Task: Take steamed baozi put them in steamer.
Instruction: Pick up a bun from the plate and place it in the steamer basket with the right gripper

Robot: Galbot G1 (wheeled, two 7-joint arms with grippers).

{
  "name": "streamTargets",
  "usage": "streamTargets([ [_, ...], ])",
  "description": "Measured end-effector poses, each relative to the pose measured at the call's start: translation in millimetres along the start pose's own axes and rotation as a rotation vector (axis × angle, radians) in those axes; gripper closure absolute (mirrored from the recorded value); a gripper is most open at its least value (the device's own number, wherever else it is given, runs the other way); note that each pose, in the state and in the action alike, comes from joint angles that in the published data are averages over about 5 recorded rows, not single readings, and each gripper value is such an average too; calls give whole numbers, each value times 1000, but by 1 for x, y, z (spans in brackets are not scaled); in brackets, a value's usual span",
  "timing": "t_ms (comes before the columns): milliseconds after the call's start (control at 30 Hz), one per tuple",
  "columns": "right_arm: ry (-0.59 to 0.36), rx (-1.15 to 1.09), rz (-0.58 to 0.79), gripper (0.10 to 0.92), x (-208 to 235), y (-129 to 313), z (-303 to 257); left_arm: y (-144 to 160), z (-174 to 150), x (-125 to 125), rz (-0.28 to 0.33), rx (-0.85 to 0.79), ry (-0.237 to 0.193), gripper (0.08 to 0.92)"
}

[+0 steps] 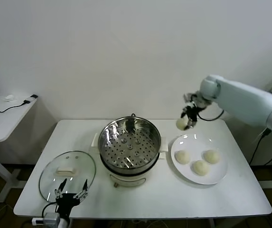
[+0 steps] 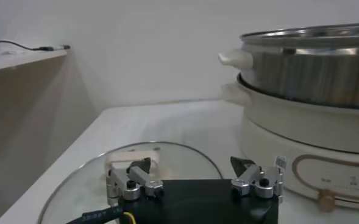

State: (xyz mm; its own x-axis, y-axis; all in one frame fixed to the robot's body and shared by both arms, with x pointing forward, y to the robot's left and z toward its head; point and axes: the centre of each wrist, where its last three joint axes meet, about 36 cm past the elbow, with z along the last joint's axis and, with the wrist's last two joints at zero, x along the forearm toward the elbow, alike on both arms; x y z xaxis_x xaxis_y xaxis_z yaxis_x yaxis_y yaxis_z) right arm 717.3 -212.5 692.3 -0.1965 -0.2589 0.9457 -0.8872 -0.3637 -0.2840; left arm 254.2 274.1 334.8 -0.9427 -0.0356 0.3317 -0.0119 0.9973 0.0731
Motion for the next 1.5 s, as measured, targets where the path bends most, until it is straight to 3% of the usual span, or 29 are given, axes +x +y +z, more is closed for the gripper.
streamTargets([
  [267, -67, 445, -72, 344, -9, -13, -98, 3, -4, -1, -11, 2, -12, 177],
  [600, -67, 833, -145, 339, -67, -31, -136, 6, -4, -1, -21, 1, -13, 177],
  [1200, -58, 986, -148, 321, -142, -66, -134, 5, -2, -6, -16, 5, -20, 177],
  [1500, -78, 1000, -144, 203, -152, -70, -137, 5, -2, -7, -17, 6, -23, 177],
])
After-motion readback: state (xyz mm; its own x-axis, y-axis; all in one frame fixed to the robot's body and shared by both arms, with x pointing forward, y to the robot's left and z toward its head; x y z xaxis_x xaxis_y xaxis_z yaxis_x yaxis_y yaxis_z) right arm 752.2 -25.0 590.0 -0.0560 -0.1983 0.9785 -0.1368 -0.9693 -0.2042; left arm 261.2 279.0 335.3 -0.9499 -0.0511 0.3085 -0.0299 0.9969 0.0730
